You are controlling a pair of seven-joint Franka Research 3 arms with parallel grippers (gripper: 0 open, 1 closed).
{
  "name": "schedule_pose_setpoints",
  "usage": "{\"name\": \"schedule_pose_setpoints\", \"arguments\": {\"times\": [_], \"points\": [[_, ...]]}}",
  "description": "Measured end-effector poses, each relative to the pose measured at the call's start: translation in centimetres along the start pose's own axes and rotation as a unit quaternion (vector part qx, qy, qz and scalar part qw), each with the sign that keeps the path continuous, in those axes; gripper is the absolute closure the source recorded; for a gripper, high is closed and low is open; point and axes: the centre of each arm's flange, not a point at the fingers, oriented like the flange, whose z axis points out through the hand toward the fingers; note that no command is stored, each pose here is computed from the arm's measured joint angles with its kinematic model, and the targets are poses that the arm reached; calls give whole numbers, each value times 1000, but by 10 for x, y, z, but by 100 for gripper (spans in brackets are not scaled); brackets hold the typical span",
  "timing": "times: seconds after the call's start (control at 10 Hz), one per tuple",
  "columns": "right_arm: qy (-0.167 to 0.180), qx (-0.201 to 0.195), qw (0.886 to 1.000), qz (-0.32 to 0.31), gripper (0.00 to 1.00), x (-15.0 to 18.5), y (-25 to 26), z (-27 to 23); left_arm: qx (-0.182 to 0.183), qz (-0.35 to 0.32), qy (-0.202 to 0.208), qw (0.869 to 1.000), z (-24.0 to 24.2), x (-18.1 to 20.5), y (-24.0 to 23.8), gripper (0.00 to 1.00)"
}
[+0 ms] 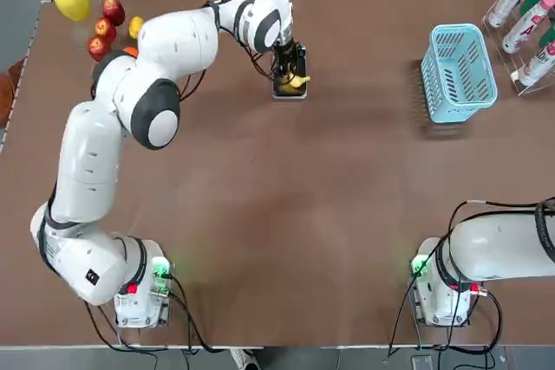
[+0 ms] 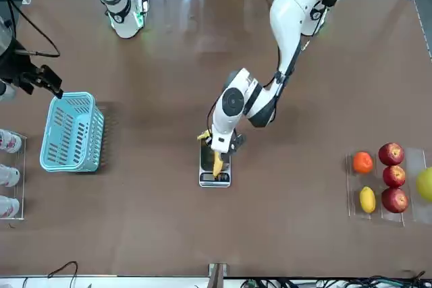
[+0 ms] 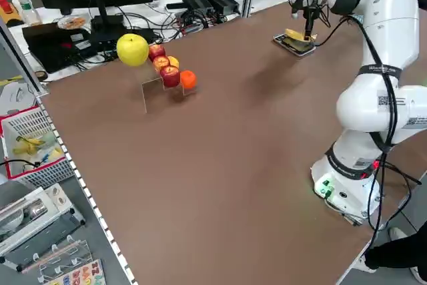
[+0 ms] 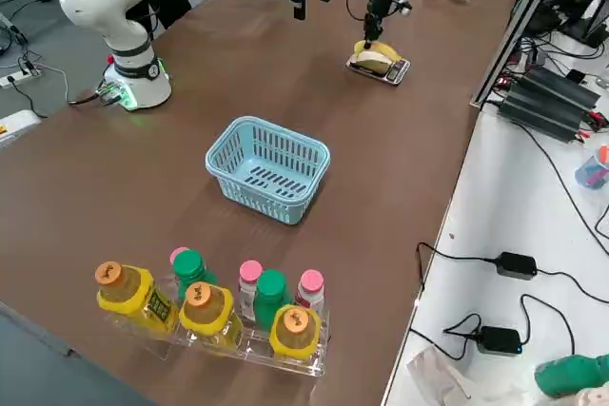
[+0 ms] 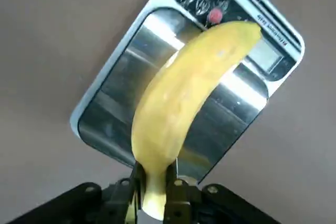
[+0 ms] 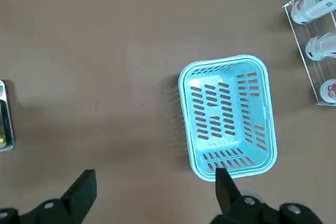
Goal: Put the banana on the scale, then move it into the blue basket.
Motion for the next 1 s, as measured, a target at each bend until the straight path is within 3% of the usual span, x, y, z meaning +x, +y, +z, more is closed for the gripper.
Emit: {"name": "schedule_pose_setpoints", "arguments": {"times": [0.2,0.4,0.8,0.9,1.0], "points": [[0,0,1000,-1,0,0,0,0,4,-5,0,1000,6,2,-2,81],[0,0,1000,-2,0,0,0,0,4,-6,1,1000,6,4,-2,73],[-2,0,1000,-7,0,0,0,1,5,-7,0,1000,-7,6,2,12],[-2,0,1000,-8,0,0,0,1,9,-7,0,1000,-18,7,3,1],[-1,0,1000,-12,0,0,0,0,10,-10,0,1000,-38,12,4,0]]}}
